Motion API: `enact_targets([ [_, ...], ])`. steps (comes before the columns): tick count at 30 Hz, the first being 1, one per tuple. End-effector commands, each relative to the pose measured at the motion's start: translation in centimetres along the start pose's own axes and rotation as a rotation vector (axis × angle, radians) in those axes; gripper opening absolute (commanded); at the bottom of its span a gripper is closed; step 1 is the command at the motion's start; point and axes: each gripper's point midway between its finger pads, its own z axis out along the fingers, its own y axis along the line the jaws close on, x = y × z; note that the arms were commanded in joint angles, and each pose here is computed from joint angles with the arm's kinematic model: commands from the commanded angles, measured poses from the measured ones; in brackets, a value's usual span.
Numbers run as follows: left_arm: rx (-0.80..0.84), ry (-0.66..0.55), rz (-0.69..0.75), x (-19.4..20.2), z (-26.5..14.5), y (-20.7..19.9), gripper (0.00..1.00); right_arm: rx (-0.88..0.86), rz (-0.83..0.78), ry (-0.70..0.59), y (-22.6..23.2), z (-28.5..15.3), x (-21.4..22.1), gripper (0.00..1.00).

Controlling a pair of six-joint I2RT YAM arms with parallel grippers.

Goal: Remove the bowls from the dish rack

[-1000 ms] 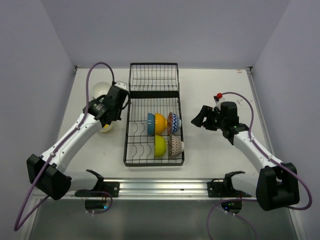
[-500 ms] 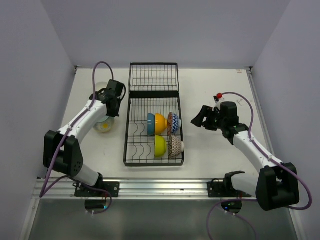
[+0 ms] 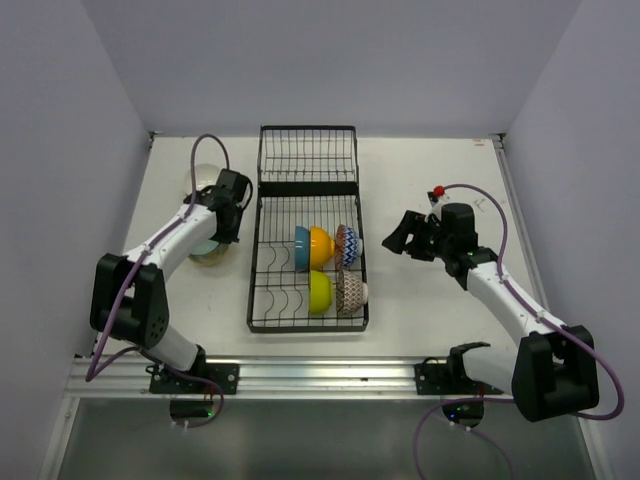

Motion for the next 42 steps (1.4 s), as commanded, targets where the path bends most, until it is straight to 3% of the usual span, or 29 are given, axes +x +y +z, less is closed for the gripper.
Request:
enact_targets([
  [1,0.0,-0.06,-0.035,-1.1,0.2,0.1,0.0,-0.028,-0.028,-0.04,0.6,-0.2,-0.9,0.72],
  [10,-0.008,-0.025,-0.031,-0.1,1.6,-0.3,0.01,-0.022,-0.029,-0.041,0.4,-0.2,-1.0,0.72],
  [11,-0.015,-0.02,-0.031,-0.1,1.8,-0.2,0.07,-0.024,-0.029,-0.041,0.5,-0.2,-1.0,0.72],
  [13,-0.029,-0.019,-0.032,-0.2,1.9,0.0,0.08,-0.022,-0.029,-0.04,0.4,-0.2,-0.9,0.72],
  [21,-0.063,-0.012,-0.039,-0.6,2.1,0.4,0.28,-0.021,-0.029,-0.033,0.4,-0.1,-0.8,0.72],
  [25,-0.066,-0.03,-0.052,-1.0,1.6,0.6,0.46,-0.022,-0.03,-0.033,0.4,-0.1,-0.9,0.72],
  [28,-0.053,-0.056,-0.068,-1.7,0.7,0.7,0.56,-0.021,-0.029,-0.032,0.4,0.0,-0.9,0.72],
  [38,0.085,-0.26,-0.177,-6.0,-5.5,0.4,0.66,-0.014,-0.026,-0.025,0.2,0.1,-0.8,0.72],
  [41,0.221,-0.328,-0.213,-6.6,-7.4,-1.4,0.66,-0.015,-0.026,-0.022,0.3,0.1,-0.7,0.72],
  [42,0.351,-0.385,-0.215,-7.7,-8.6,-3.4,0.66,-0.011,-0.022,-0.023,0.1,0.2,-0.7,0.72],
])
